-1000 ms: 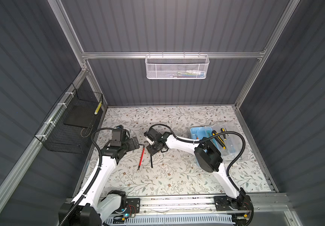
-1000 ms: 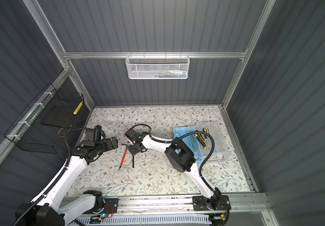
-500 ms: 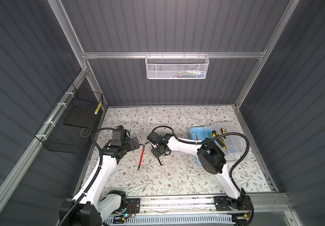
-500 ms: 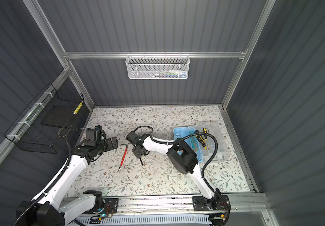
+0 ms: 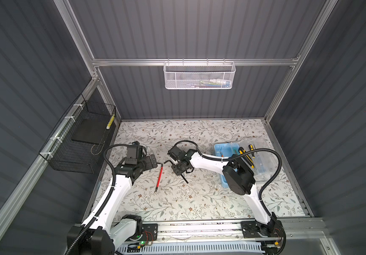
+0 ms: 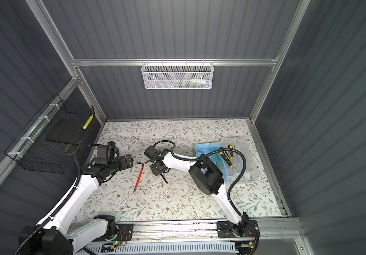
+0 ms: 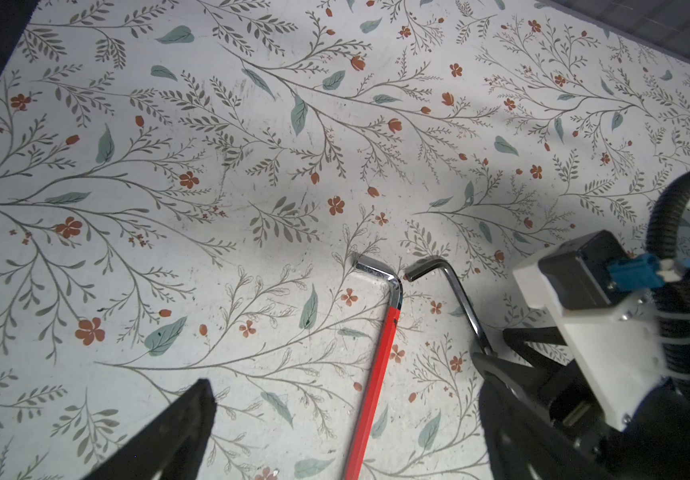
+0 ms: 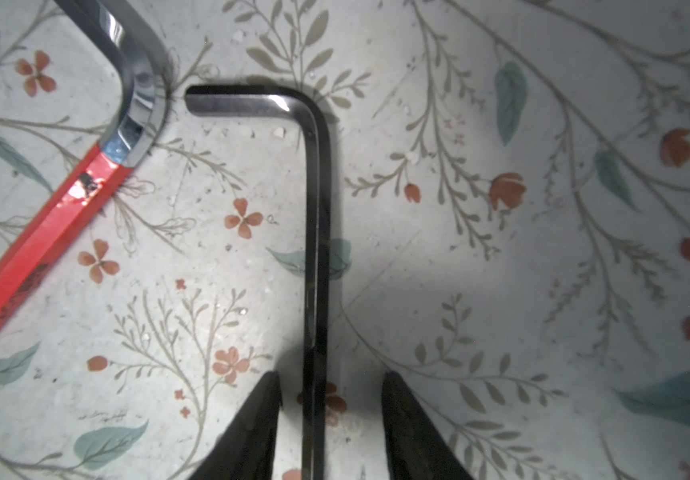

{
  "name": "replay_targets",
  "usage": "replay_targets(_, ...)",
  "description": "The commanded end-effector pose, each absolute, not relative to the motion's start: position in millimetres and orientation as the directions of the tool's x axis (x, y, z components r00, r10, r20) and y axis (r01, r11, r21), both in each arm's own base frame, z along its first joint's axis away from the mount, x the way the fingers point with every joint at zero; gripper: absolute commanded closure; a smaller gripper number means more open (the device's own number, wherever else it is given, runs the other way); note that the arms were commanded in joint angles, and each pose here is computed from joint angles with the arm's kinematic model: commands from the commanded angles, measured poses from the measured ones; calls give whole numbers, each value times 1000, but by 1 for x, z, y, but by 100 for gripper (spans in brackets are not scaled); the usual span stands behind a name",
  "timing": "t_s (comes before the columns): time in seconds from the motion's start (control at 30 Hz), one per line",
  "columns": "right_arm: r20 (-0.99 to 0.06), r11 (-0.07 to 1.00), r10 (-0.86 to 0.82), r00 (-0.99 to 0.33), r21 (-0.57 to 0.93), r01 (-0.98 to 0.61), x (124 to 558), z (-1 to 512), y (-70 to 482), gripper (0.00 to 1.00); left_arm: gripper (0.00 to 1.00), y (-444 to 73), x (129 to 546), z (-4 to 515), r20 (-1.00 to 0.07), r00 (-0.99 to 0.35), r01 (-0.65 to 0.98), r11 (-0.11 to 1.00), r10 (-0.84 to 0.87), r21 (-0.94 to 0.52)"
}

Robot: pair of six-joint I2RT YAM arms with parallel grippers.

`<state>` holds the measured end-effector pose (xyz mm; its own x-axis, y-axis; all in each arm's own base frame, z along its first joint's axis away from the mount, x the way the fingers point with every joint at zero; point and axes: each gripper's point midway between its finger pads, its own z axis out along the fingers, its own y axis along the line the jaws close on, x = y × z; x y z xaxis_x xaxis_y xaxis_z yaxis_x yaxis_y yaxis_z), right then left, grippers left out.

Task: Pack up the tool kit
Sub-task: 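Carry the black hex key into the blue box and lower it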

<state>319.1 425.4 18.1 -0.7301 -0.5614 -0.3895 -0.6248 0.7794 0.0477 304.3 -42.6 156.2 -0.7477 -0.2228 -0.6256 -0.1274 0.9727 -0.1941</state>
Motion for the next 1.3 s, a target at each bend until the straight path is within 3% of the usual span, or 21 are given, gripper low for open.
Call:
replay_targets(0.0, -279, 807, -556, -783, 41, -589, 304, -22, 410, 62, 0, -43, 309, 165, -637, -738, -116, 972, -222, -204)
replay_targets(0.7, -430, 898, -357, -829, 88, -432, 351, 34, 383, 92, 0, -48, 312, 167, -647, -731, -92, 971, -216, -220)
replay_targets(1.07, -514, 923, -274, -813, 99, -373, 365, 91, 350, 97, 0, -52, 319, 162, -639, -735, -88, 967, -224, -238)
replay_targets(1.27, -541, 962, -192, -819, 60, -265, 374, 121, 278, 97, 1, -51, 321, 162, -654, -722, -85, 967, -226, -239)
